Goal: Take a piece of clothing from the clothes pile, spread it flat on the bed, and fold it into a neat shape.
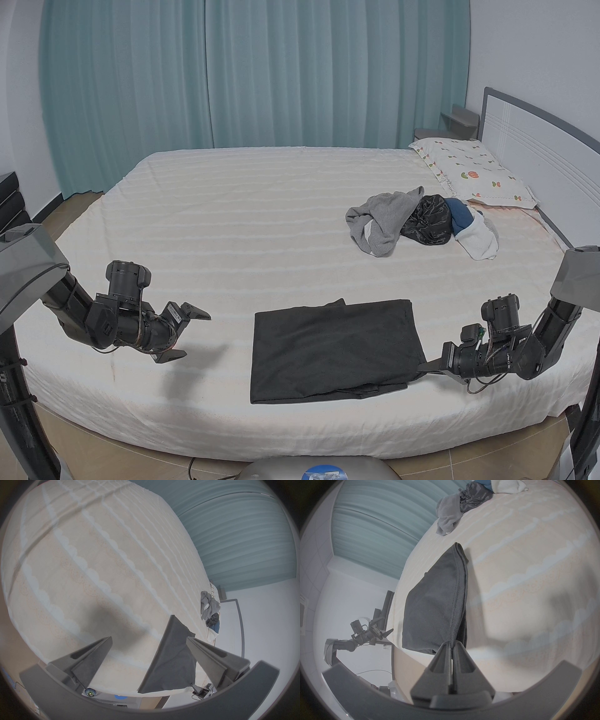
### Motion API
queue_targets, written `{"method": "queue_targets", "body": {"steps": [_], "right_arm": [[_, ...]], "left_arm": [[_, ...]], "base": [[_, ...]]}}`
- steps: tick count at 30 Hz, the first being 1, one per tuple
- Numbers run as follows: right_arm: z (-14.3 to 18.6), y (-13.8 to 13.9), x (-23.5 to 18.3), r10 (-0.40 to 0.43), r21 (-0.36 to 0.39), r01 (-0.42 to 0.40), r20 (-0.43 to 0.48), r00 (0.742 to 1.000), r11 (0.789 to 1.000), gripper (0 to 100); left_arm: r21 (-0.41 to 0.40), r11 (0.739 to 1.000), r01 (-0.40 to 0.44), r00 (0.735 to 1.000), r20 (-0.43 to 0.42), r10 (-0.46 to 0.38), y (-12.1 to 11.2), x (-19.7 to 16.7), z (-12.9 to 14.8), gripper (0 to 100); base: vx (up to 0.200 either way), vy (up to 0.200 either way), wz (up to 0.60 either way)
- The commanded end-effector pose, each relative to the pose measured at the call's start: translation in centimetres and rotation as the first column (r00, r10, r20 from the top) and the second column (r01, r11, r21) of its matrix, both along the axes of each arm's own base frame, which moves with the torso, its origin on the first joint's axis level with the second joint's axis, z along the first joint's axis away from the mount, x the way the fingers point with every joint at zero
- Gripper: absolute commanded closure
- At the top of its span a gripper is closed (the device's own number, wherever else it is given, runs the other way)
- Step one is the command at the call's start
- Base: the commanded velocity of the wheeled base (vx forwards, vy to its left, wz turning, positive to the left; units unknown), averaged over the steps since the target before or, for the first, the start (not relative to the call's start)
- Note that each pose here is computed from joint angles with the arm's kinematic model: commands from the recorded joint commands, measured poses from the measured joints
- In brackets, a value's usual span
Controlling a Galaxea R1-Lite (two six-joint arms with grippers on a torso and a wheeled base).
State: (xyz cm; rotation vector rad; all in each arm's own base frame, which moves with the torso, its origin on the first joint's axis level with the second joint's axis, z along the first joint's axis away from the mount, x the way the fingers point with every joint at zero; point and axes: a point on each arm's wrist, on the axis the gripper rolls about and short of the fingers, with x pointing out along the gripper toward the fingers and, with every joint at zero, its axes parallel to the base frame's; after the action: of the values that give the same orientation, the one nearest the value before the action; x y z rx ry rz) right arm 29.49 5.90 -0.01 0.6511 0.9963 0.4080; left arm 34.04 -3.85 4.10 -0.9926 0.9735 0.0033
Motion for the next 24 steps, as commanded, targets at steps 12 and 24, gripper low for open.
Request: {"method": "queue_targets", "body": {"steps": [12,24], "right_arm": [[0.99,-0.8,-0.41,0.019,-0.038,-0.019,0.006,1.0,0.999,100],[0.27,-1.03,-0.35,0.039,-0.066,-0.039,-0.006,0.999,0.997,0]], "left_arm": [[-0.001,1.0,-0.002,1.0,0.002,0.002,0.01,0.09,0.05,0],[-0.001,1.0,-0.002,1.0,0.002,0.002,0.0,0.11,0.01,0]], "base": [[0.0,0.0,0.0],[0.0,0.0,0.0]]}}
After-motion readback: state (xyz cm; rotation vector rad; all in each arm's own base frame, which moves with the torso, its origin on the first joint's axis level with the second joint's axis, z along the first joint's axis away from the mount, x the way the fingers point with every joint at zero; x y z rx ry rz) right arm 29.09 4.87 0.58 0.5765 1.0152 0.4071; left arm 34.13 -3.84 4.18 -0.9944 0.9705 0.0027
